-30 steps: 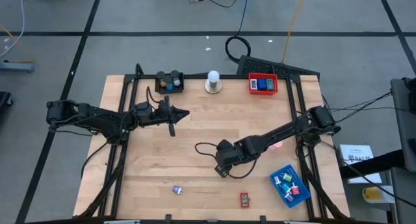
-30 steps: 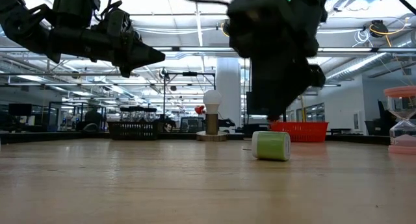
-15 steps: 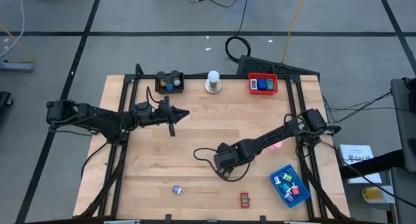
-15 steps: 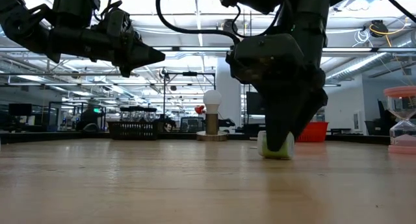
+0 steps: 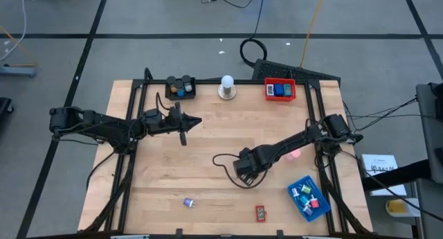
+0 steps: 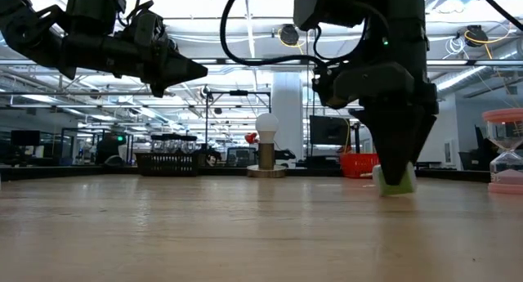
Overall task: Pick & Place Office items
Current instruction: Put the green charger adapter into the blue bin
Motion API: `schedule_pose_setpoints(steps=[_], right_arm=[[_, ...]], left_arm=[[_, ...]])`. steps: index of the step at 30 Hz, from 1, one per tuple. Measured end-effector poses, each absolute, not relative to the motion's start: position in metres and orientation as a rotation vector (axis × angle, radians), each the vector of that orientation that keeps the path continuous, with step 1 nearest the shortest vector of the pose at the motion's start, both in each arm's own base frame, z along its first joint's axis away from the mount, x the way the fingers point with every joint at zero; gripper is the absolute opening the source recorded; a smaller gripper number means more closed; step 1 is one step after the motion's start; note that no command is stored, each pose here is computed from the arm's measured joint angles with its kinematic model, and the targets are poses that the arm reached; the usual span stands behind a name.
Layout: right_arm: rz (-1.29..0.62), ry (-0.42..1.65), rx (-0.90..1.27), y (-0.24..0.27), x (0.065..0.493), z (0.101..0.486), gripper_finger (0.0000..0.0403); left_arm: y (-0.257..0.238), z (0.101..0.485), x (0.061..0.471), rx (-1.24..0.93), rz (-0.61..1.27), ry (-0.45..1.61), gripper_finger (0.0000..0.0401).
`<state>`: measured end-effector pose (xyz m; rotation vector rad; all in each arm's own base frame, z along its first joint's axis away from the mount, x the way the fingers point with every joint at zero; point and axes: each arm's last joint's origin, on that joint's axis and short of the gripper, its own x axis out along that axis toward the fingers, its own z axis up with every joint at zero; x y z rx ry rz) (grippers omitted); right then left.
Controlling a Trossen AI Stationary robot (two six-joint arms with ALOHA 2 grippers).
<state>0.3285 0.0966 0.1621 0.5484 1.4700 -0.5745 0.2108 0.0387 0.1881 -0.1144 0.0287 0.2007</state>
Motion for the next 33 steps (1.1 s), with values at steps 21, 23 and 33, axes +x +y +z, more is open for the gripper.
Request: schedule_pose_setpoints(steps=[21,23,33], right_arm=[[-0.703,1.375,0.557,0.089,0.305,0.158,0.0247],[-0.704,1.378,0.558,0.088,0.303,0.15,0.0239],[-0.693,1.33,0.609,0.088,0.303,0.145,0.0177]], left_arm=[[0.039,0.188,0.211,-0.114,0.201,0.029,0.0024],[0.039,0.188,0.211,-0.114,0.201,0.029,0.0024],[0.039,0.188,0.211,-0.114,0.201,0.029,0.0024]])
